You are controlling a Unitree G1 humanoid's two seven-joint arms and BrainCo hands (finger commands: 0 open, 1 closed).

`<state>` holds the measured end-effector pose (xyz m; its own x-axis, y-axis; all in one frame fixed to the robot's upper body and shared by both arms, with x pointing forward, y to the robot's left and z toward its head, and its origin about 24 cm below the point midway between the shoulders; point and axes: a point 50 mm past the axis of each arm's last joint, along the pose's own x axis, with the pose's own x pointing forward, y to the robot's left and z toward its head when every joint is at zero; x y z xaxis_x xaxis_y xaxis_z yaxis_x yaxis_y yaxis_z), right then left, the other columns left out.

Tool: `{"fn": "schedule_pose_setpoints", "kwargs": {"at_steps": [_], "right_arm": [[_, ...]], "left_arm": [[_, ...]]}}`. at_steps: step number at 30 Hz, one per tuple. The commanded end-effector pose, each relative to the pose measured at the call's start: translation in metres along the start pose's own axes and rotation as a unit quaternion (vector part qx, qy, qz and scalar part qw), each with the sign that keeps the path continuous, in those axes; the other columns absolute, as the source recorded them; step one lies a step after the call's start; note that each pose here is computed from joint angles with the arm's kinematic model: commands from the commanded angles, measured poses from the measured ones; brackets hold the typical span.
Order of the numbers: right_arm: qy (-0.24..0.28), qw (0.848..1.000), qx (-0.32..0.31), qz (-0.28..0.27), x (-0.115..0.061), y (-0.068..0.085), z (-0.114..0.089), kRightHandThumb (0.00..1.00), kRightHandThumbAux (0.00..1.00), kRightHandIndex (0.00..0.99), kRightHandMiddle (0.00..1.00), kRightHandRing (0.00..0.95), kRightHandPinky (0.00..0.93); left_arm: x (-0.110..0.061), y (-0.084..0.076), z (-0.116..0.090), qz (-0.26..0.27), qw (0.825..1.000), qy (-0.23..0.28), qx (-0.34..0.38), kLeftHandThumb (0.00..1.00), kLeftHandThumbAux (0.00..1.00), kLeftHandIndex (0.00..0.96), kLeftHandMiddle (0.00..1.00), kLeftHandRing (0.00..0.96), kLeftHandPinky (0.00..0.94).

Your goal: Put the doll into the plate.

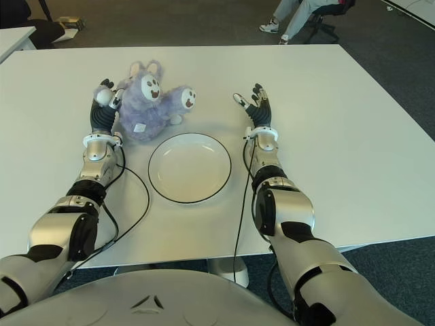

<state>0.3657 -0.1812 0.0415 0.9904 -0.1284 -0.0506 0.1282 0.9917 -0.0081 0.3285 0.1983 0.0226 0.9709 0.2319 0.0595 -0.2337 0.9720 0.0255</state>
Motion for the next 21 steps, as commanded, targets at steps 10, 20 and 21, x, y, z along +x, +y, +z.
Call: {"fn": "schedule_pose_setpoints", "kwargs": {"at_steps": [10, 20, 21], "right_arm": [[0.097, 0.995, 0.008, -0.009, -0.0231, -0.0015, -0.0473, 0.064, 0.697, 0.014, 0.04, 0.033, 0.031], [0.097, 0.995, 0.005, -0.008, -0.0229, -0.0007, -0.0471, 0.056, 0.698, 0.011, 0.039, 0.032, 0.028], [0.097, 0.995, 0.004, -0.008, -0.0228, -0.0004, -0.047, 0.055, 0.699, 0.011, 0.039, 0.032, 0.026]], "left_arm": [[-0.0349, 0.0067, -0.0454, -0.003, 0.996, 0.087, 0.024, 0.0, 0.473, 0.0, 0.093, 0.084, 0.06], [-0.035, 0.0078, -0.0454, -0.004, 0.996, 0.086, 0.029, 0.0, 0.468, 0.0, 0.085, 0.076, 0.051], [-0.0348, 0.0081, -0.0453, -0.004, 0.996, 0.086, 0.029, 0.0, 0.468, 0.0, 0.085, 0.075, 0.049]]}}
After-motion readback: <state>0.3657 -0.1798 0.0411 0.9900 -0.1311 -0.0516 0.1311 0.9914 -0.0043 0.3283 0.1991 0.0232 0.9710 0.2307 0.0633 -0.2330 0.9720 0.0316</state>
